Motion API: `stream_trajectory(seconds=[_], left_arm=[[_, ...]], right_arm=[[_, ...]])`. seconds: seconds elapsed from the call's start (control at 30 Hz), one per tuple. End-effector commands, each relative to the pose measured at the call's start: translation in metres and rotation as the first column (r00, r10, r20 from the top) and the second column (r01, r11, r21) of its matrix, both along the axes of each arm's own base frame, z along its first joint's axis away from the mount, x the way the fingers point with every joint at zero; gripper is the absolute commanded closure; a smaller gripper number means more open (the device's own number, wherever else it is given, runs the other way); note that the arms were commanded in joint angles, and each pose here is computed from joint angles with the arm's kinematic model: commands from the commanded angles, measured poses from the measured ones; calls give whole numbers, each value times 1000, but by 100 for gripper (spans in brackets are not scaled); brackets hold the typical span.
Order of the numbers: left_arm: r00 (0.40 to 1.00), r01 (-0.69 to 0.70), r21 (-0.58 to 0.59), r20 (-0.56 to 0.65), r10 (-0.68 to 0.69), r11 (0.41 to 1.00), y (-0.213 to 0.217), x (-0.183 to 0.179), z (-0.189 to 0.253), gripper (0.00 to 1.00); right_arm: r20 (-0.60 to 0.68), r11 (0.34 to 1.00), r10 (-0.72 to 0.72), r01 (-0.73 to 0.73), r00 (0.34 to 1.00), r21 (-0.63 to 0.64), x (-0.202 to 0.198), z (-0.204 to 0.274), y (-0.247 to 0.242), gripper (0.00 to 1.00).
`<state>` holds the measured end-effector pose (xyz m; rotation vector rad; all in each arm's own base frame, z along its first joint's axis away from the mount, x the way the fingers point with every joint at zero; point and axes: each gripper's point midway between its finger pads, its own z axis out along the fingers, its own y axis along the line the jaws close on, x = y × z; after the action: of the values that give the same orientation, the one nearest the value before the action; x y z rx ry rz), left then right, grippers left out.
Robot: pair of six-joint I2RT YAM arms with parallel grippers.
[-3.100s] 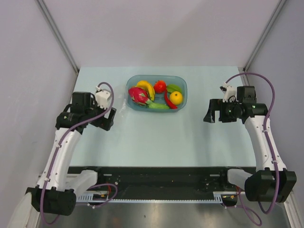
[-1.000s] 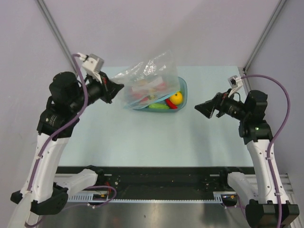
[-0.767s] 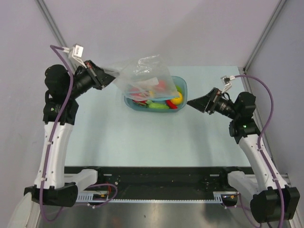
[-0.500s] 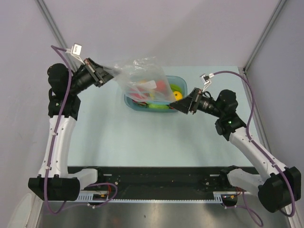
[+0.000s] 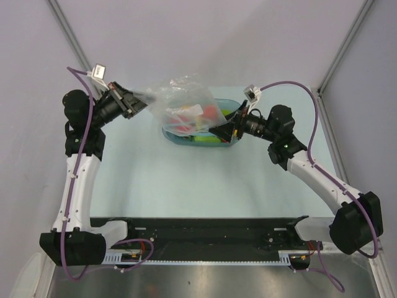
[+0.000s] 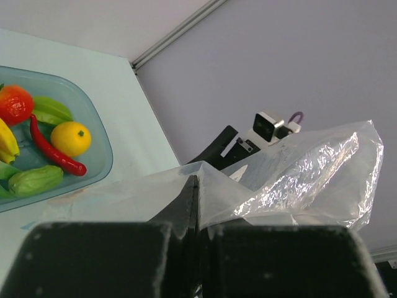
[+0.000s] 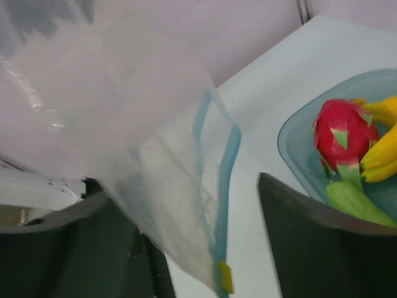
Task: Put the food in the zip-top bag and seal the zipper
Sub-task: Open the zipper of the food storage bag at the center of the board.
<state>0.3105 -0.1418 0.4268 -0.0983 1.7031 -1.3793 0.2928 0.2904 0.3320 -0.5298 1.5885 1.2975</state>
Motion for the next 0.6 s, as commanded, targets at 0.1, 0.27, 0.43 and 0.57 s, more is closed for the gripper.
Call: stream_trajectory(seconds=[0.1,0.27,0.43,0.57], left_arm=[[1000,4,1,18,-4,1000,0,-6,1,100],[996,-63,120,67,56,991,12,-2,-9,41],[913,-382,512,337,230,769,69,14,-12,17],[805,-530,661,589,72,531,68,-17,-3,10]], right_arm=[[342,977,198,-155,919,-148,-40,25,16,70],[145,987,122,-105,982,-118,-40,24,5,100],[-331,997,12,15,944,81,-28,18,-28,100],[-601,987,61,40,797,154,-39,-5,-47,100]])
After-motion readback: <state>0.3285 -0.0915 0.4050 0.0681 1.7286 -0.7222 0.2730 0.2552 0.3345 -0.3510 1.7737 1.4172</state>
